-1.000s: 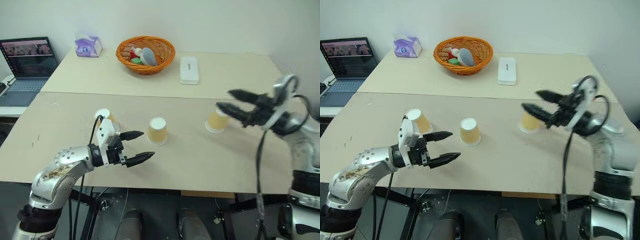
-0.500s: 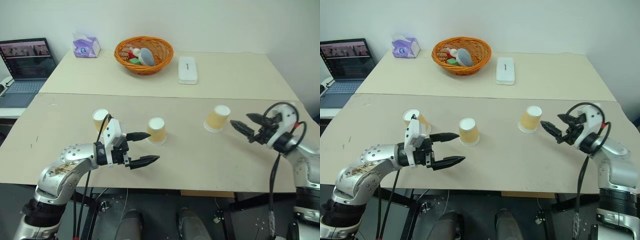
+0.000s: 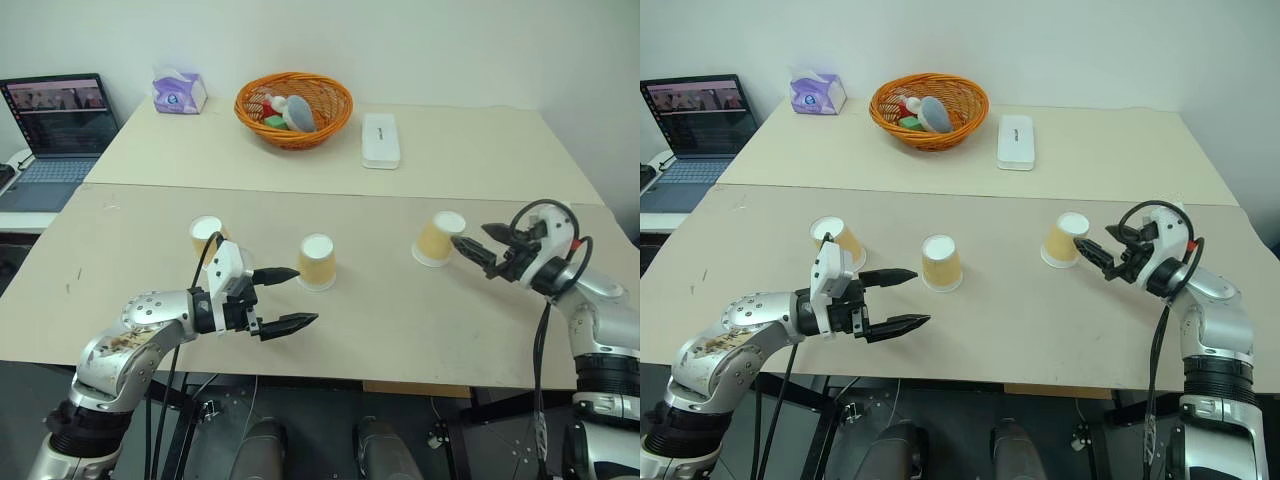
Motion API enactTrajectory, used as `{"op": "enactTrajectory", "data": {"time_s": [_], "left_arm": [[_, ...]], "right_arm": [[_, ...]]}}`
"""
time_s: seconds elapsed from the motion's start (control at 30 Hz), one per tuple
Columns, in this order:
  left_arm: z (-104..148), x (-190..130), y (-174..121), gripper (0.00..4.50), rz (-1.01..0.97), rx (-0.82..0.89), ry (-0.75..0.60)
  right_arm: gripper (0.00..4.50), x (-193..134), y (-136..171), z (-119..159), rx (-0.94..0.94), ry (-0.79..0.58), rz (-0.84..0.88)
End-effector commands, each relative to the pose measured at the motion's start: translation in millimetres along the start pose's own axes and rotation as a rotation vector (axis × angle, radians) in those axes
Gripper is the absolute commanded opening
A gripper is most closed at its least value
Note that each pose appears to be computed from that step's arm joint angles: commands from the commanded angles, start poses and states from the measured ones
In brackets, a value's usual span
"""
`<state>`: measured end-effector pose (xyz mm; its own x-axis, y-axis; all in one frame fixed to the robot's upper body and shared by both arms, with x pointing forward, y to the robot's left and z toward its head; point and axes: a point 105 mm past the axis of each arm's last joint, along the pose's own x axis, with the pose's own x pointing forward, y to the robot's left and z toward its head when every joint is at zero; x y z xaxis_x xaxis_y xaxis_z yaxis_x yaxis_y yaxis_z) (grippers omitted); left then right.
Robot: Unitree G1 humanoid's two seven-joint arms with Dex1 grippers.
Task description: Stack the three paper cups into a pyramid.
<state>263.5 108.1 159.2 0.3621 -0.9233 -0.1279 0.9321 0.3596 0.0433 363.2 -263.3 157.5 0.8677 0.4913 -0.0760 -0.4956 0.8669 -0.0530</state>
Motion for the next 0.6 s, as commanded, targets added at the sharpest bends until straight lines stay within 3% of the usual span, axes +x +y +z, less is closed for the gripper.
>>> {"op": "enactTrajectory", "data": {"time_s": [0.03,0.6], "left_arm": [[12,-2,-2,4.5,0.008,0.051,-0.035],[20,-5,1,4.5,0.07,0.063,-0.086]], "right_arm": [[4.44,5,2,17,-0.044,-0.053,0.016],[4.44,34,8,23,-0.032,-0.066,0.075]]}}
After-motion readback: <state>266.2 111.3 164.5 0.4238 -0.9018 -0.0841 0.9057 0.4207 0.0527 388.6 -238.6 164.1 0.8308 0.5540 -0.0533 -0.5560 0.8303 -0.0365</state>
